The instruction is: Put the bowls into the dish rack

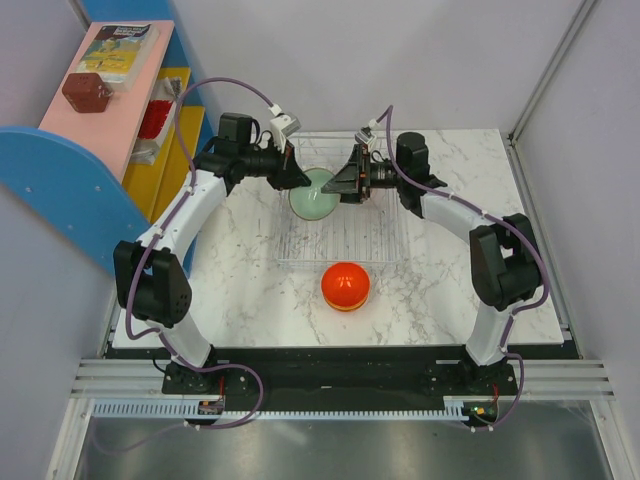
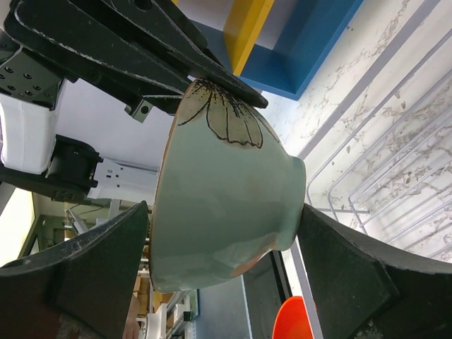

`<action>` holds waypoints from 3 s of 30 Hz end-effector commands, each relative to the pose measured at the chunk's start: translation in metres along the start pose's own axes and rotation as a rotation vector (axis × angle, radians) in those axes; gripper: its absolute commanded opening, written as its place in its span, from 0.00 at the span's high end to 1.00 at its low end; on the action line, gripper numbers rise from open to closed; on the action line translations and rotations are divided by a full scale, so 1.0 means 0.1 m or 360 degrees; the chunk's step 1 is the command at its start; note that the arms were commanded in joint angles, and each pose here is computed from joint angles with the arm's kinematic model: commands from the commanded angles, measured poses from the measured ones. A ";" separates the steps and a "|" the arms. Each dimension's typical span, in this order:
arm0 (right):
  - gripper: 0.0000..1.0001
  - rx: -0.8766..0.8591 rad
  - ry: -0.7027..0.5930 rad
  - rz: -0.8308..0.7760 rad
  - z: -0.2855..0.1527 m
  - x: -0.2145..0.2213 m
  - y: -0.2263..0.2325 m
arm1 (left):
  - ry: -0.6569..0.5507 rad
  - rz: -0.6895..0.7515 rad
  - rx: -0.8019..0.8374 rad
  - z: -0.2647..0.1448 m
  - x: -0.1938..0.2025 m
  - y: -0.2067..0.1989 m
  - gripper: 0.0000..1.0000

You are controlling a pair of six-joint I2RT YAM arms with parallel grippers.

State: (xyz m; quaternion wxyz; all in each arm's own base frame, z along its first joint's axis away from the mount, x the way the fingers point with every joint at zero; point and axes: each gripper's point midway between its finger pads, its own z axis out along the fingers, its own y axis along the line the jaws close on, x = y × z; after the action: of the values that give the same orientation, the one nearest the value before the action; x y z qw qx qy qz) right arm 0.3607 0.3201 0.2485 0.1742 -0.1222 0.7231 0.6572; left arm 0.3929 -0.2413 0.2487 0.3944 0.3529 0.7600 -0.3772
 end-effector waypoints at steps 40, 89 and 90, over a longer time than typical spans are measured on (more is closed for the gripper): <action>1.00 0.0088 0.0005 -0.0122 0.00 0.10 -0.07 | -0.0015 0.0092 0.0021 0.12 0.05 0.08 0.08; 1.00 0.1805 -0.0569 -0.1015 -0.11 -1.59 -0.58 | 0.0071 -0.0275 0.0125 -0.15 1.37 0.39 0.05; 1.00 0.1833 -0.0577 -0.1027 -0.11 -1.59 -0.58 | 0.0084 -0.0266 0.0146 -0.11 1.38 0.34 0.05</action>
State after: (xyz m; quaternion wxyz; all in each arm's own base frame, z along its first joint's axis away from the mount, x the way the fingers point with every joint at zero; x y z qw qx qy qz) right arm 0.5146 0.2885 0.2141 0.4405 -0.1176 0.8798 0.1344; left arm 0.3675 -0.1629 0.1181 0.3167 0.2655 0.8137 -0.4087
